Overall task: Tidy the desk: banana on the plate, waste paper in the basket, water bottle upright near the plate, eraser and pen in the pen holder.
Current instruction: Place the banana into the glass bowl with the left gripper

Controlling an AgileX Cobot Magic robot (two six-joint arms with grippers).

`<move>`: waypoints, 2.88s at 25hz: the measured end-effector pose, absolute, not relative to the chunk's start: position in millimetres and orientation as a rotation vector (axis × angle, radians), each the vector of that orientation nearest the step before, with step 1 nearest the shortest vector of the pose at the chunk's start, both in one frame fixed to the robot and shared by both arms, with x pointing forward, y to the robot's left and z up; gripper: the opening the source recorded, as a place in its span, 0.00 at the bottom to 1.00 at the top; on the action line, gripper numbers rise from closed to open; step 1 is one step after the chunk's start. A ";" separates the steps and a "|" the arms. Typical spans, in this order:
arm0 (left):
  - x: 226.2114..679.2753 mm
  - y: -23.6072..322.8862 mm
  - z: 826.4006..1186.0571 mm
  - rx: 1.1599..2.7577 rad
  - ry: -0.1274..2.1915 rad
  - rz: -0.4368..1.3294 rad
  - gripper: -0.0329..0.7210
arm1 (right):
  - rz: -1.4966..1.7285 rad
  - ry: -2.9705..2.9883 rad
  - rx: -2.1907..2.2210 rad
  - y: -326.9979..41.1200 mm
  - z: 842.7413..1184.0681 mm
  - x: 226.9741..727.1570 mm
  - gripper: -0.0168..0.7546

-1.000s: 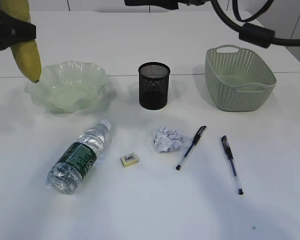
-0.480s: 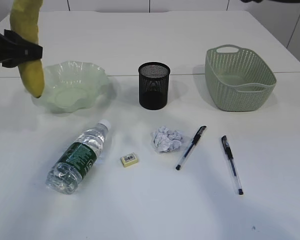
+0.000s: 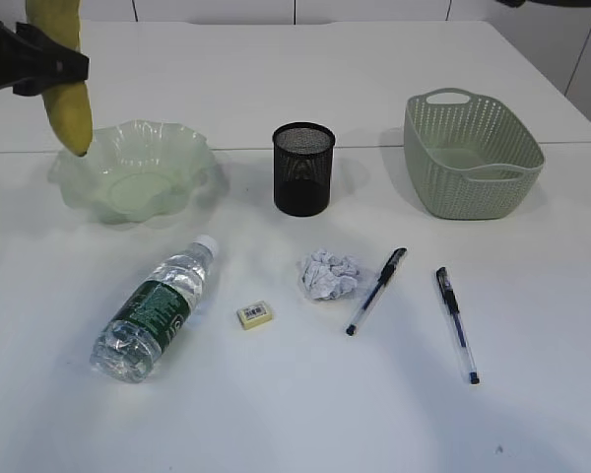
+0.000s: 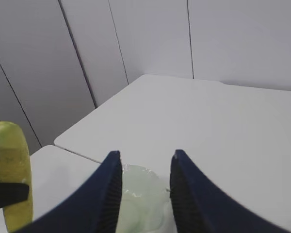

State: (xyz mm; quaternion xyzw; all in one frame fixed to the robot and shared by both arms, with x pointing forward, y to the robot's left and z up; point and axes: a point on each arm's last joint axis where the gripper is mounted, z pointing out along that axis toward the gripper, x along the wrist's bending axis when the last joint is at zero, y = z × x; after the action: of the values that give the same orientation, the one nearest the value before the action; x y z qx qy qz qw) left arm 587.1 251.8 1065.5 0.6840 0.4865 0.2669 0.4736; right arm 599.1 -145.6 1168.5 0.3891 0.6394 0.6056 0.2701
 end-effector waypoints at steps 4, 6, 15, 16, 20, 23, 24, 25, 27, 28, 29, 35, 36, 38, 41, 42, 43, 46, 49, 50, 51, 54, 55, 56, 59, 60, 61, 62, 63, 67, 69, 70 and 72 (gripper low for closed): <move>590.5 254.2 1072.8 1.673 1.192 0.697 0.39 | 1.609 1.725 1.021 -146.2 1168.6 599.4 0.35; 591.9 257.1 1073.5 1.673 1.208 0.734 0.40 | 1.605 1.728 1.018 -146.0 1167.8 599.9 0.35; 596.0 268.0 1073.9 1.647 1.279 0.864 0.41 | 1.614 1.806 1.019 -138.6 1151.6 606.8 0.35; 596.7 269.2 1073.3 1.643 1.288 0.876 0.41 | 1.616 1.809 1.017 -138.3 1151.6 606.6 0.35; 602.7 271.8 1066.1 1.638 1.326 0.892 0.42 | 1.619 1.812 1.014 -138.1 1151.5 606.4 0.35; 610.3 272.7 1050.0 1.637 1.384 0.861 0.42 | 1.620 1.814 1.013 -137.9 1151.5 606.2 0.35; 611.9 273.0 1046.5 1.630 1.402 0.852 0.42 | 1.620 1.814 1.013 -137.9 1151.5 606.2 0.35; 613.2 273.3 1043.8 1.621 1.419 0.844 0.42 | 1.620 1.814 1.013 -137.9 1151.5 606.2 0.35; 614.6 274.6 1042.9 1.605 1.438 0.851 0.42 | 1.620 1.814 1.013 -137.9 1151.5 606.2 0.35; 615.6 274.9 1043.3 1.600 1.441 0.853 0.42 | 1.620 1.814 1.013 -137.9 1151.5 606.2 0.35; 617.8 274.9 1044.7 1.593 1.440 0.858 0.42 | 1.620 1.814 1.013 -137.9 1151.5 606.2 0.35; 643.5 272.6 1062.7 1.488 1.427 0.852 0.42 | 1.620 1.814 1.013 -137.9 1151.5 606.2 0.35; 647.4 272.2 1064.3 1.459 1.437 0.837 0.42 | 1.620 1.814 1.013 -137.9 1151.5 606.2 0.35; 654.2 268.4 1069.5 1.422 1.434 0.829 0.42 | 1.620 1.814 1.013 -137.9 1151.5 606.2 0.35; 662.8 256.5 1069.9 1.419 1.415 0.815 0.42 | 1.620 1.814 1.013 -137.9 1151.5 606.2 0.35; 665.5 252.9 1067.6 1.425 1.413 0.811 0.42 | 1.620 1.814 1.013 -137.9 1151.5 606.2 0.35; 667.7 249.8 1063.9 1.434 1.414 0.804 0.42 | 1.620 1.814 1.013 -137.9 1151.5 606.2 0.35; 673.3 244.9 1049.3 1.461 1.431 0.783 0.42 | 1.620 1.814 1.013 -137.9 1151.5 606.2 0.35; 678.6 244.6 1034.6 1.483 1.455 0.769 0.42 | 1.620 1.814 1.013 -137.9 1151.5 606.2 0.35; 679.7 244.6 1031.0 1.488 1.462 0.767 0.42 | 1.620 1.814 1.013 -137.9 1151.5 606.2 0.35; 680.9 244.8 1027.3 1.492 1.471 0.766 0.42 | 1.620 1.814 1.013 -137.9 1151.5 606.2 0.35; 683.0 244.6 1019.8 1.503 1.483 0.757 0.42 | 1.621 1.816 1.012 -137.8 1151.5 606.1 0.35; 683.4 244.5 1018.0 1.506 1.486 0.755 0.42 | 1.621 1.816 1.012 -137.8 1151.5 606.1 0.35; 684.3 244.5 1014.8 1.511 1.491 0.751 0.42 | 1.621 1.816 1.012 -137.8 1151.5 606.1 0.35; 686.9 244.2 1005.3 1.524 1.506 0.739 0.42 | 1.621 1.816 1.012 -137.8 1151.5 606.1 0.35; 688.1 244.0 1000.3 1.533 1.513 0.734 0.42 | 1.621 1.816 1.012 -137.8 1151.5 606.1 0.35; 689.0 243.9 996.2 1.539 1.519 0.729 0.42 | 1.621 1.816 1.012 -137.8 1151.5 606.1 0.35; 689.9 243.8 992.0 1.545 1.526 0.723 0.42 | 1.621 1.816 1.012 -137.8 1151.5 606.1 0.35; 690.4 243.8 989.5 1.549 1.529 0.720 0.42 | 1.621 1.816 1.012 -137.8 1151.5 606.1 0.35; 692.1 243.6 980.3 1.562 1.544 0.709 0.42 | 1.621 1.816 1.012 -137.8 1151.5 606.1 0.35; 692.8 243.5 976.6 1.567 1.550 0.704 0.42 | 1.621 1.816 1.012 -137.8 1151.5 606.1 0.35; 693.0 243.5 975.0 1.569 1.552 0.702 0.42 | 1.621 1.816 1.012 -137.8 1151.5 606.1 0.35; 694.1 243.4 968.4 1.579 1.562 0.694 0.42 | 1.621 1.816 1.012 -137.8 1151.5 606.1 0.35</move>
State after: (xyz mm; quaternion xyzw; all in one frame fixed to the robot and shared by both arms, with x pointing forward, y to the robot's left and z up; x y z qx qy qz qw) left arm 694.1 243.4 968.4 0.6230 0.6164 0.2737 0.3962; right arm 606.1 -137.8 1151.5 0.3717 0.6669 0.5955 0.2499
